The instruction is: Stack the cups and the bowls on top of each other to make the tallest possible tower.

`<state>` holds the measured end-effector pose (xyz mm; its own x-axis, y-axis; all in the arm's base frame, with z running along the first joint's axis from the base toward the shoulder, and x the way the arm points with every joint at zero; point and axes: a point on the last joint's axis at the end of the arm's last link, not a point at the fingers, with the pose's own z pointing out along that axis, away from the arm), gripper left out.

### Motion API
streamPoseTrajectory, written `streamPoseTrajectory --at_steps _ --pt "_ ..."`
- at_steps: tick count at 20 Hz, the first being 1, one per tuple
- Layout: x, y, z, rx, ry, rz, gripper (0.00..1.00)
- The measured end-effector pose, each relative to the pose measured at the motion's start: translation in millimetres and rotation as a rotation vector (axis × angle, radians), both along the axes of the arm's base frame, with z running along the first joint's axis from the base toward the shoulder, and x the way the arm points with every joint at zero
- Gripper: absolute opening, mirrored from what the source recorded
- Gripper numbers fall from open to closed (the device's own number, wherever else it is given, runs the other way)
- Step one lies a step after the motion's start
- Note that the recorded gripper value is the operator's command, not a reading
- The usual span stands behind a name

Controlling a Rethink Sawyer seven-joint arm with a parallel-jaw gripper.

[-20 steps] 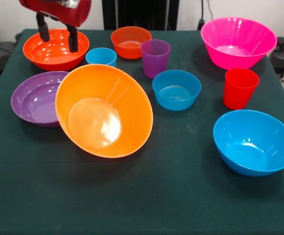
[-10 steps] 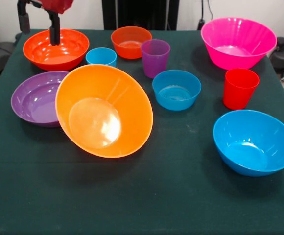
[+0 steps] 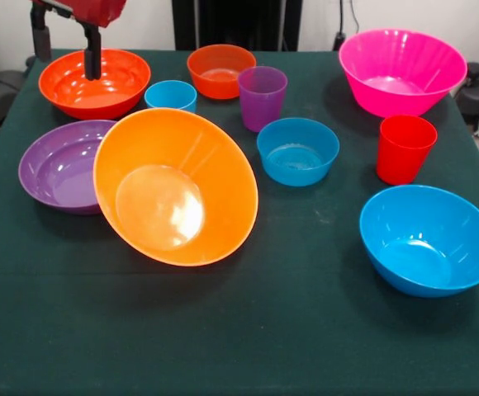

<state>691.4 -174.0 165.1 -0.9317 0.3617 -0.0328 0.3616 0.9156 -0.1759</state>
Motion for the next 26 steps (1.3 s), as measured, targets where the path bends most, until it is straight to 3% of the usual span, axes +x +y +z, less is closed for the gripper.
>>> streamPoseTrajectory --at_steps 9,26 --pt "-10.0 9.3 -23.2 -0.009 -0.061 0.048 1.0" --pt "-19.1 23.7 -55.1 0.011 -0.126 0.082 1.0"
